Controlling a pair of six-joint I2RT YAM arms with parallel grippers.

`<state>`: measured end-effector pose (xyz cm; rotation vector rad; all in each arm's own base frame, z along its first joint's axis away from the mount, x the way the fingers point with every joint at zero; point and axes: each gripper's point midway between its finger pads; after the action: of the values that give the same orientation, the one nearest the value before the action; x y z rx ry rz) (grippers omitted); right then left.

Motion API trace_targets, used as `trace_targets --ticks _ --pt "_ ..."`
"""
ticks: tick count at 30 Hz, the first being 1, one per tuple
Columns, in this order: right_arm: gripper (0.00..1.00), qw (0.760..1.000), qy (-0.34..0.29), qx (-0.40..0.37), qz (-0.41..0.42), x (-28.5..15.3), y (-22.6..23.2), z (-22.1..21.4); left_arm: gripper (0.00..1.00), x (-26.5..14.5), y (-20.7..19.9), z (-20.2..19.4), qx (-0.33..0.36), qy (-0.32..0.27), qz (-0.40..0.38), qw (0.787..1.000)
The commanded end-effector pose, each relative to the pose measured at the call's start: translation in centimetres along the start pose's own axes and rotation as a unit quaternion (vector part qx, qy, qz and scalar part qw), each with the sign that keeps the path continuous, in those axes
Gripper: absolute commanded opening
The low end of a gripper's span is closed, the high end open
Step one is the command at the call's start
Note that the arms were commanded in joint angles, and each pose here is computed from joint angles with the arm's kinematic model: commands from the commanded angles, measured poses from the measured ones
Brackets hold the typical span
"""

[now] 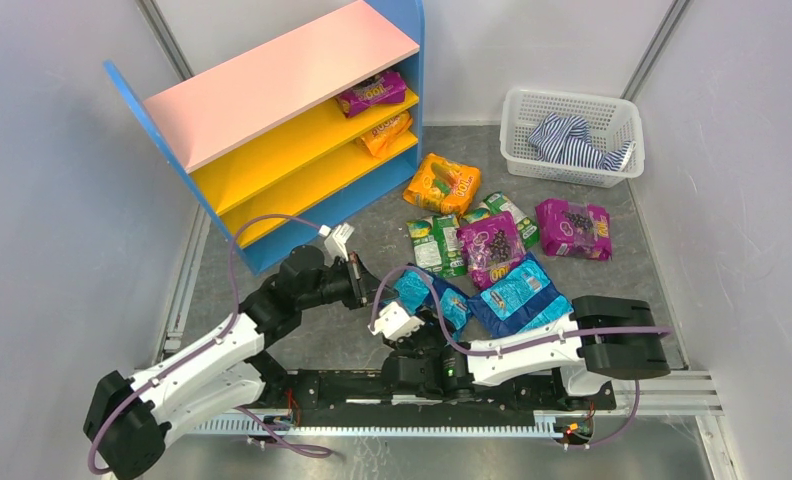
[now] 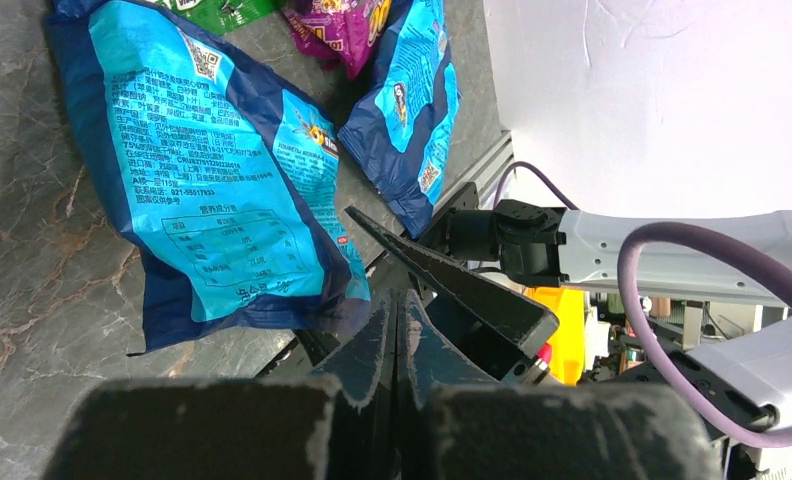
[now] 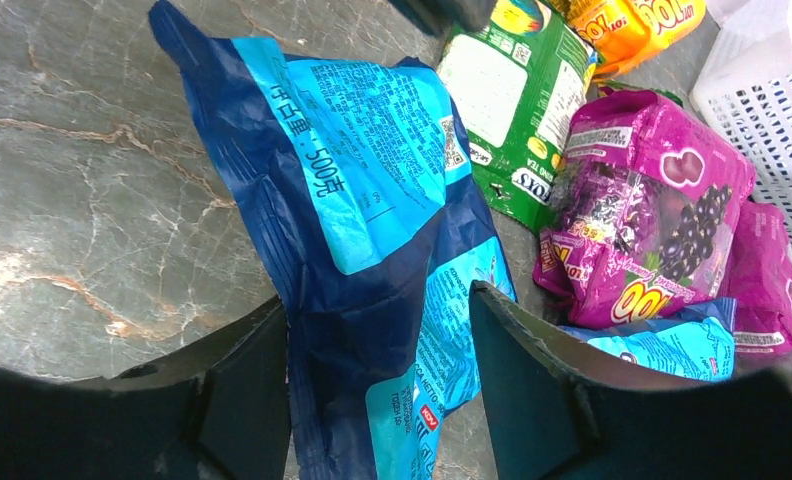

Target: Place and organize the candy bags onto the shelf

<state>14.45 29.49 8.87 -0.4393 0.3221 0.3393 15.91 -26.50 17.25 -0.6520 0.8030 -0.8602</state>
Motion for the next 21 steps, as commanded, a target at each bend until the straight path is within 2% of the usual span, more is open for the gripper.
trace_targets --ticks 1,2,3,4,6,7,8,9,12,16,17,21 --pt "0.66 0.999 -0.026 0.03 -0.028 0.2 -1.3 0.7 0.02 -0.5 -1.0 1.4 0.012 -0.016 0.006 1.0" --pt "0.66 0.999 -0.025 0.037 -0.022 0.1 -1.5 0.4 0.05 -0.6 -0.2 1.5 0.018 -0.016 0.03 0.999" --pt "0.64 0.999 -0.023 0.047 -0.008 0.1 -1.5 0.1 0.13 -0.8 0.7 1.5 0.025 -0.013 0.056 0.998" --pt "0.57 0.999 -0.024 0.047 0.011 0.1 -1.4 -0.1 0.29 -0.9 1.7 1.6 0.031 -0.016 0.085 0.996" --pt "0.47 0.996 -0.036 0.053 0.066 -0.3 -0.7 -0.3 0.72 -1.3 2.9 1.4 0.029 -0.015 0.117 0.993" --pt "0.42 0.994 -0.047 0.058 0.083 -0.5 -0.6 0.0 0.86 -1.3 3.3 1.1 0.023 -0.012 0.122 0.992" --pt "0.4 0.992 -0.054 0.064 0.099 -0.7 -0.6 0.1 0.95 -1.1 3.5 0.8 0.014 -0.008 0.121 0.992" --pt "0.39 0.99 -0.06 0.068 0.108 -0.9 -0.7 0.3 0.99 -0.9 3.9 0.2 0.002 0.003 0.123 0.992" --pt "0.34 0.985 -0.068 0.076 0.137 -0.9 -0.5 0.5 1.0 0.3 4.8 -1.8 -0.033 0.041 0.115 0.992" --pt "0.31 0.987 -0.062 0.073 0.129 -0.4 -0.9 0.1 0.98 2.2 4.2 -4.3 -0.085 0.078 0.067 0.991" --pt "0.31 0.987 -0.062 0.073 0.13 -0.4 -0.9 0.0 0.94 2.7 4.2 -4.6 -0.086 0.083 0.069 0.99" --pt "0.31 0.986 -0.064 0.074 0.133 -0.4 -1.1 -0.1 0.7 3.9 4.7 -5.4 -0.082 0.096 0.08 0.989"
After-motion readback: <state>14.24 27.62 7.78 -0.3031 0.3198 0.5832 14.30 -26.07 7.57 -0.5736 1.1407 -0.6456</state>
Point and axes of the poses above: each gripper's point midway between its finger pads, its own x axis out along the fingers, its own y axis along the line the jaws close on, z = x × y, and after that the axes turned 10 degrees about x, right-handed
